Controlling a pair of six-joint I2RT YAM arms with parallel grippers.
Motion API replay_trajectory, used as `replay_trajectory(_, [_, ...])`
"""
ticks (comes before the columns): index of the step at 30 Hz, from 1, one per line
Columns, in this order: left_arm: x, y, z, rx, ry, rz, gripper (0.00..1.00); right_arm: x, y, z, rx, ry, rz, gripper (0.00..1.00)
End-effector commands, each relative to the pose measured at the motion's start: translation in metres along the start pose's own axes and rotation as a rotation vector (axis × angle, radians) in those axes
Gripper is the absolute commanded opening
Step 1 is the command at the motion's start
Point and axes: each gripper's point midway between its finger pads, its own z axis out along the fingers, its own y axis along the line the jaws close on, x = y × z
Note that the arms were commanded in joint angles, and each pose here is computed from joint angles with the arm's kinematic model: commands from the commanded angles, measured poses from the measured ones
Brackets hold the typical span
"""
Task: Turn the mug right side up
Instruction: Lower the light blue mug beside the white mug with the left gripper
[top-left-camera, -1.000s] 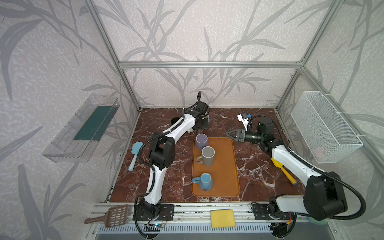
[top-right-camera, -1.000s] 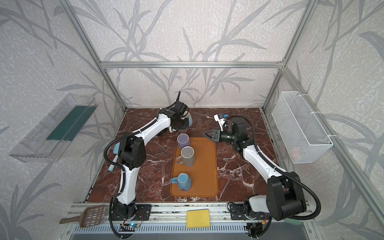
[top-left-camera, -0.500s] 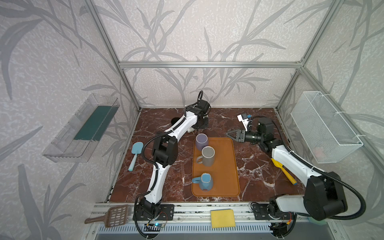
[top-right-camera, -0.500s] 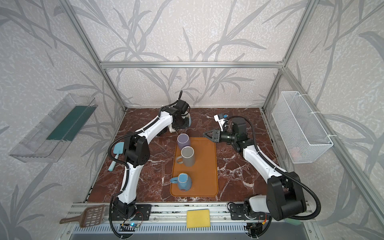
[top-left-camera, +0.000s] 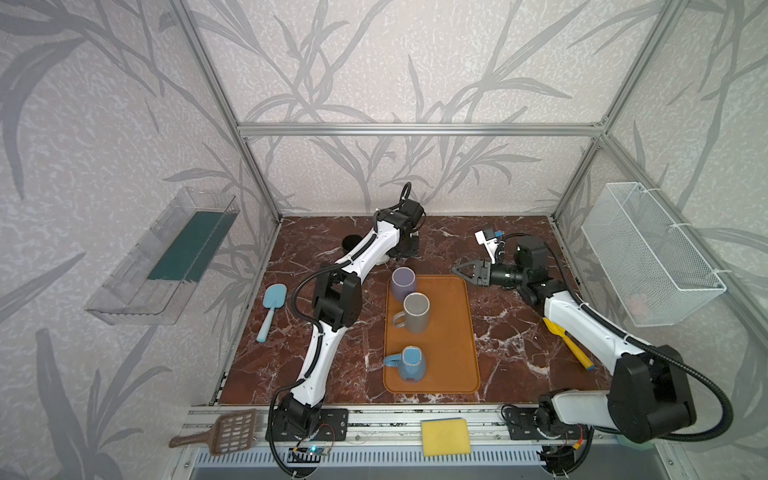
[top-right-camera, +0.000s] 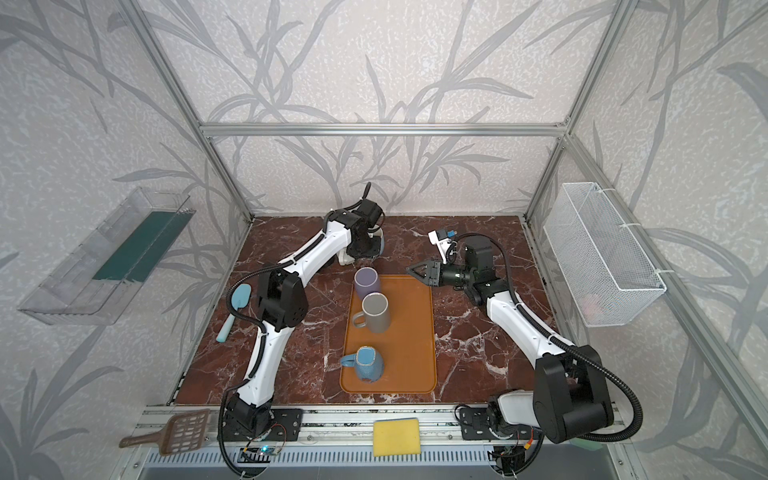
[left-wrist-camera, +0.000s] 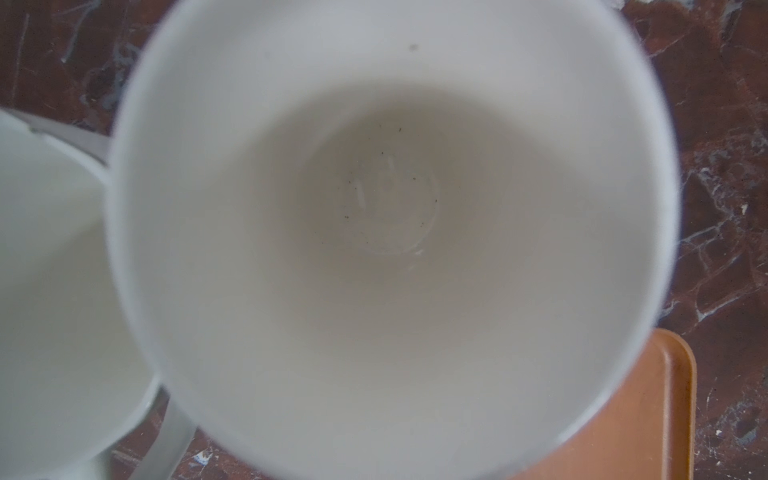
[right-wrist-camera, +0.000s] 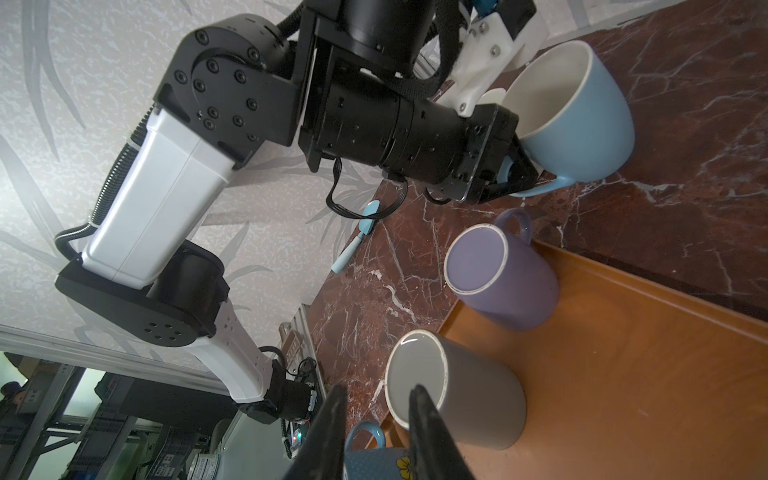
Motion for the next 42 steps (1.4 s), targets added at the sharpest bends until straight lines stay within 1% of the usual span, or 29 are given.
replay_trajectory(1, [-0.01, 0.001, -0.015, -0.027, -0.036, 0.015, 0.0, -0.002, 0.007, -0.006, -0.004, -0.011, -0.02, 0.28])
replay_trajectory(10, [-0.006, 0.004, -0.011, -0.049, -0.014, 0.015, 0.0, -0.003, 0.008, -0.007, -0.005, -0.012, -0.022, 0.28])
replay_trajectory(26, [0.001, 0.0, -0.002, -0.039, 0.018, 0.026, 0.0, -0.002, 0.007, -0.01, -0.003, -0.012, -0.019, 0.28])
replay_trajectory(39, [0.003, 0.0, 0.001, -0.04, 0.03, 0.026, 0.11, -0.002, 0.009, -0.011, -0.003, -0.012, -0.023, 0.28])
replay_trajectory(42, [0.004, -0.001, 0.002, -0.034, 0.035, 0.028, 0.17, -0.002, 0.009, -0.012, 0.0, -0.013, -0.023, 0.28])
